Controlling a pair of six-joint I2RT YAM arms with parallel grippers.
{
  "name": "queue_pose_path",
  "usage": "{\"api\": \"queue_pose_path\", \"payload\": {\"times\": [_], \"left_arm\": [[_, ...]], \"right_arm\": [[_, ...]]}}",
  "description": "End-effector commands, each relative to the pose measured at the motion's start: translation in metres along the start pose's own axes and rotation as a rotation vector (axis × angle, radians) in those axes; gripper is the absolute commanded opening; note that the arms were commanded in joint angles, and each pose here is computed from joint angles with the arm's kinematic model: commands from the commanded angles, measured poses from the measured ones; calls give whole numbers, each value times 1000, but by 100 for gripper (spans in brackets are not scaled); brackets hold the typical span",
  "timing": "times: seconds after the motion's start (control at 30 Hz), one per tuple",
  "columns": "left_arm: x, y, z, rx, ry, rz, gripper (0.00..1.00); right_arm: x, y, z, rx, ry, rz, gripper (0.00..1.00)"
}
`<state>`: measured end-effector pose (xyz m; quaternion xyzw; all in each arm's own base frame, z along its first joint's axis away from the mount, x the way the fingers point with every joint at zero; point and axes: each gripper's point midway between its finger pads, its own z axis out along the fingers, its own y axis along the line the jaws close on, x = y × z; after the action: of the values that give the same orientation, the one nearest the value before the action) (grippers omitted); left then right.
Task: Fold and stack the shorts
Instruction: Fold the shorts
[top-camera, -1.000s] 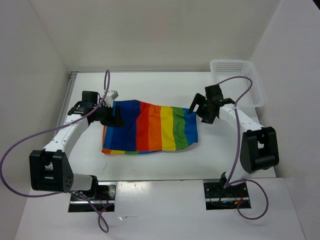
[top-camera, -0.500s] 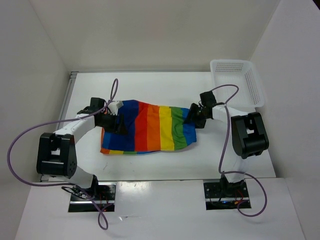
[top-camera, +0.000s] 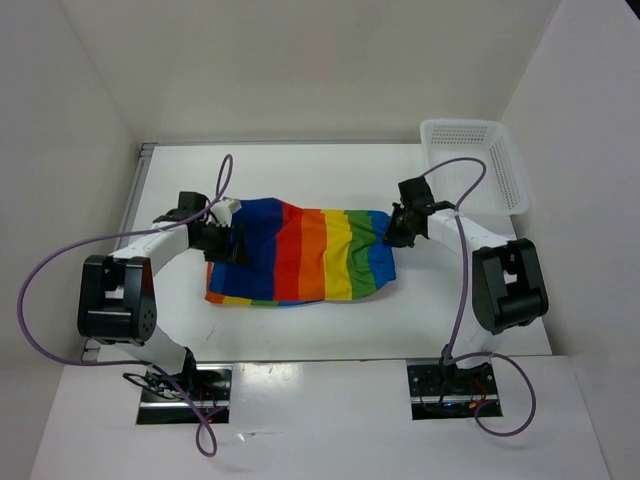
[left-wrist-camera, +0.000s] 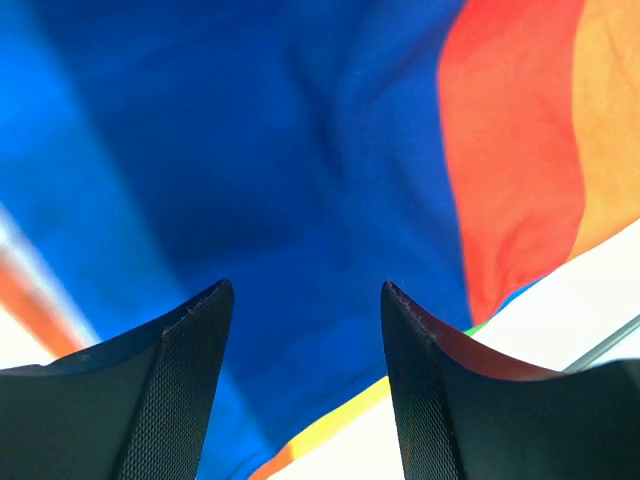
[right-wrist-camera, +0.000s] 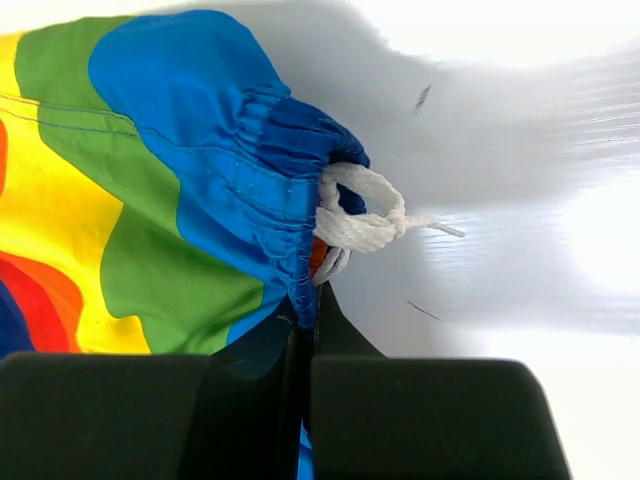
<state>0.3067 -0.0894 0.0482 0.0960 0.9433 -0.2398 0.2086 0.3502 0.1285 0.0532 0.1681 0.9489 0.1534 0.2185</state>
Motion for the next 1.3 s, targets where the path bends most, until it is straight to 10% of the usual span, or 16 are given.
{"api": "queue_pose_path", "payload": {"times": [0.0, 0.6, 0.73, 1.0, 1.27], "left_arm": [[-41, -6, -24, -20, -106, 56, 68], [-40, 40, 8, -135, -67, 17, 68], [-37, 41, 20, -110, -96, 32, 61], [-18, 26, 43, -41, -42, 50, 13], [-8, -26, 70, 38, 11, 188, 8]], "right_arm": [[-24, -8, -31, 94, -103, -27, 0], [-51, -2, -88, 143, -189, -46, 0], [-53, -1, -93, 138, -197, -56, 0], [-55, -2, -102, 144, -223, -55, 0], [-59, -18, -110, 230, -253, -61, 0]]}}
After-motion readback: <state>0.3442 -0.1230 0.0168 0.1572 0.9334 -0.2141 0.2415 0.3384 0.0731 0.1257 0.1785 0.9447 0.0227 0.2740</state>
